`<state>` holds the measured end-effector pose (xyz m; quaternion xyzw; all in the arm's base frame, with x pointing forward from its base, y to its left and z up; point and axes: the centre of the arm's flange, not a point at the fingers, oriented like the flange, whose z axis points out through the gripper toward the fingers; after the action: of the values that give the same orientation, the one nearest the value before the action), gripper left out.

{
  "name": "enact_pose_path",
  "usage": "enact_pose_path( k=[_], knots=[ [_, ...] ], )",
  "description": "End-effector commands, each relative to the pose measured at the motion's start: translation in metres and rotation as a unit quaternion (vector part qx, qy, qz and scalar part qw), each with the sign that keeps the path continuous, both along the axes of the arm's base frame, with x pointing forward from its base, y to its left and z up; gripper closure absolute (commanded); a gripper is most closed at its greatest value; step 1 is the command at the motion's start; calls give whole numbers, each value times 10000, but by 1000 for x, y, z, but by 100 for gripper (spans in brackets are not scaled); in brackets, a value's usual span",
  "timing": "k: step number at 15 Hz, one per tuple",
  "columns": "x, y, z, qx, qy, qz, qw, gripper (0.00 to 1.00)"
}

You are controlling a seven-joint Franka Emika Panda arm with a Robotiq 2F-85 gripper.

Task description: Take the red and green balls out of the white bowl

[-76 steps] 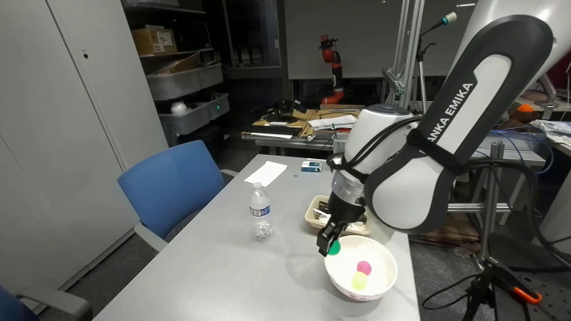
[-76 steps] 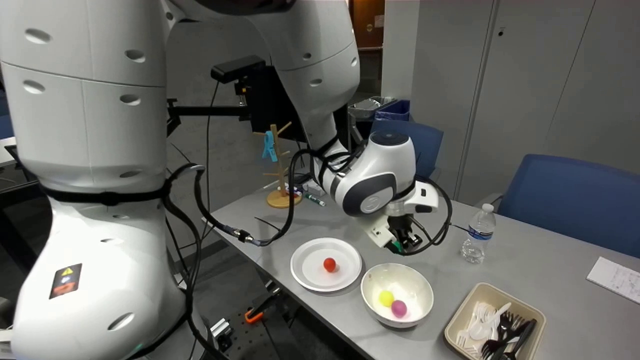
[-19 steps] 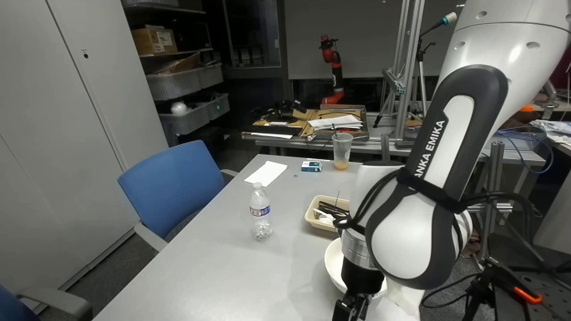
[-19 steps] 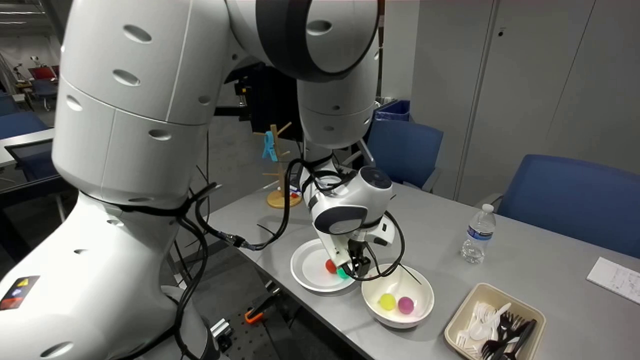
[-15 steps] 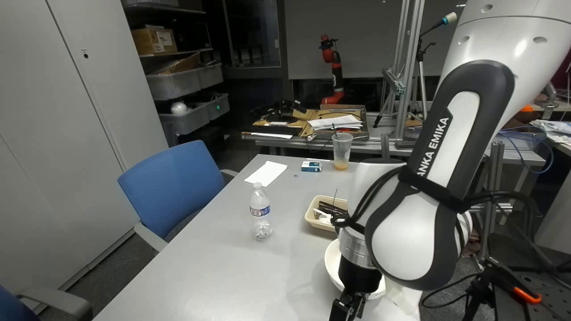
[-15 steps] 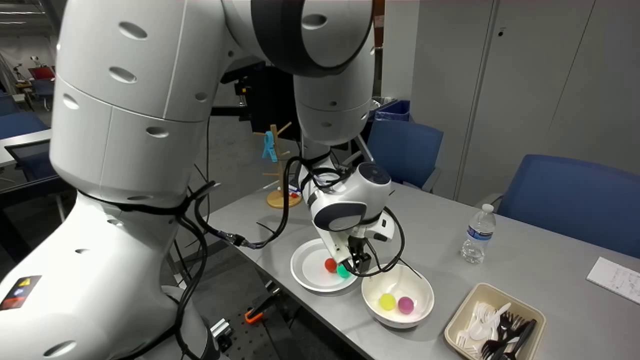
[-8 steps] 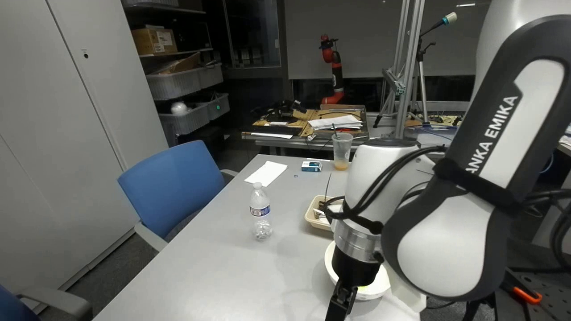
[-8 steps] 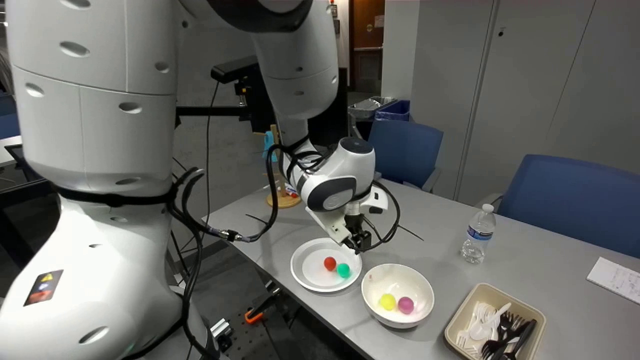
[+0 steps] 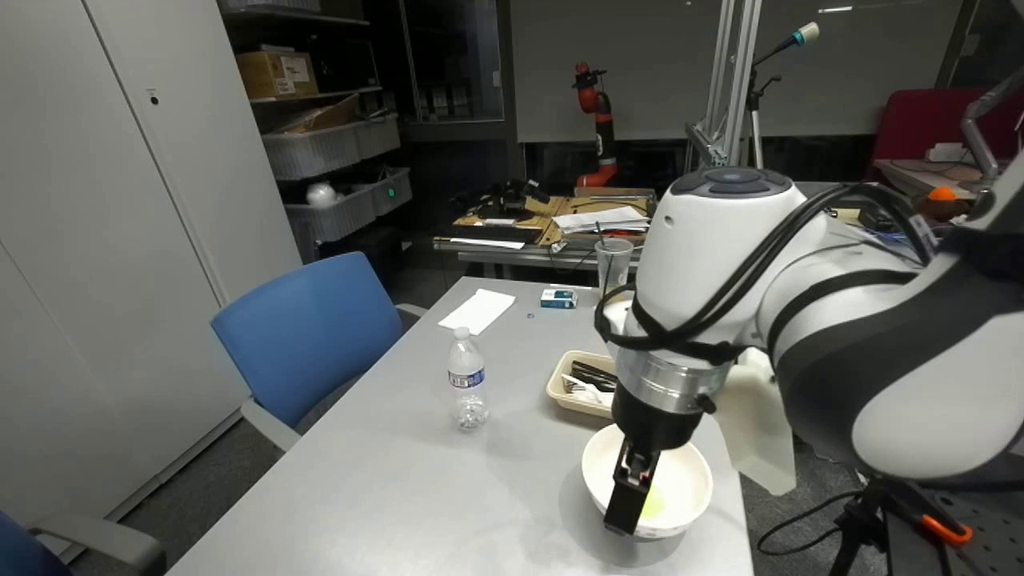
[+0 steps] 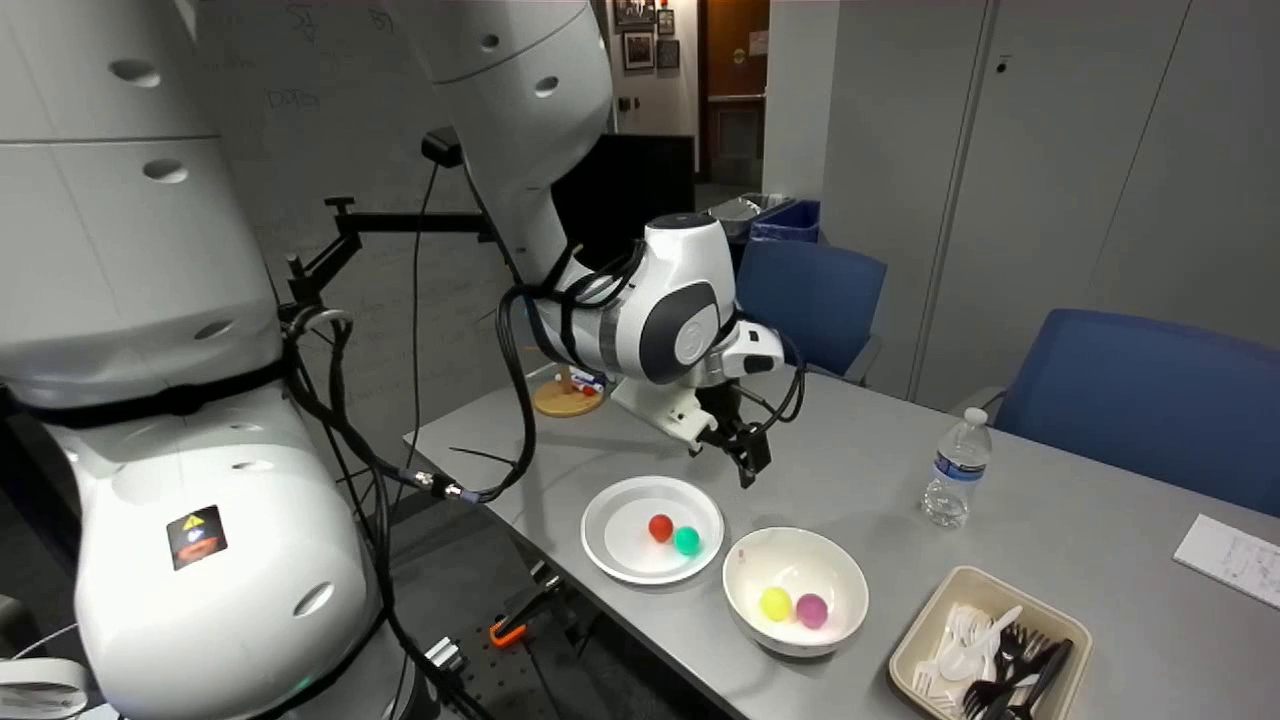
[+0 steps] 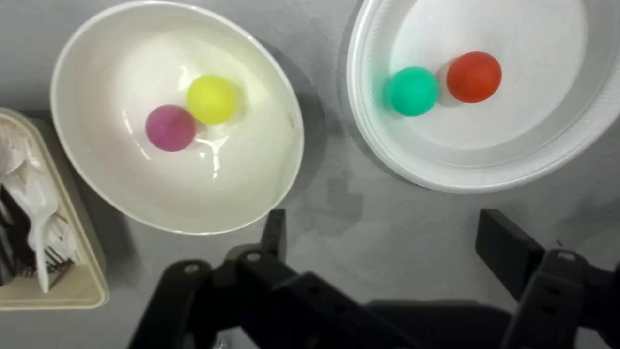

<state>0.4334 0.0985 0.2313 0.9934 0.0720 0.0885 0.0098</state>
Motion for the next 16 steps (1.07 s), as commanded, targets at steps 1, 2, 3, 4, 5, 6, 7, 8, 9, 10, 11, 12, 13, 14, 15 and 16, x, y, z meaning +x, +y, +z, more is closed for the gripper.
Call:
enact_pose_path(
  k=[1, 2, 3, 4, 5, 6, 7, 8, 9, 10, 11, 12, 13, 14, 15, 16],
  knots=[
    [-10, 11, 25, -444, -63, -65, 9990, 0],
    [-11, 11, 30, -506, -92, -81, 9986, 0],
    [-12, 10, 33, -550, -115, -96, 9984, 0],
    [-11, 10, 37, -577, -144, -123, 9982, 0],
    [-12, 10, 41, -572, -150, -151, 9981, 0],
    [-12, 9, 44, -538, -151, -195, 9982, 0],
    [-12, 9, 46, -511, -160, -217, 9983, 0],
    [-12, 9, 47, -484, -179, -240, 9984, 0],
    [-12, 10, 48, -460, -192, -255, 9984, 0],
    [-12, 10, 49, -430, -211, -282, 9985, 0],
    [-11, 10, 49, -414, -224, -285, 9985, 0],
    [-11, 10, 49, -394, -237, -244, 9986, 0],
    [-4, 6, 39, -433, -212, -183, 9987, 0],
    [-4, 6, 39, -432, -212, -184, 9987, 0],
    [-4, 6, 39, -432, -212, -183, 9987, 0],
    [-4, 6, 40, -432, -213, -183, 9987, 0]
  ],
)
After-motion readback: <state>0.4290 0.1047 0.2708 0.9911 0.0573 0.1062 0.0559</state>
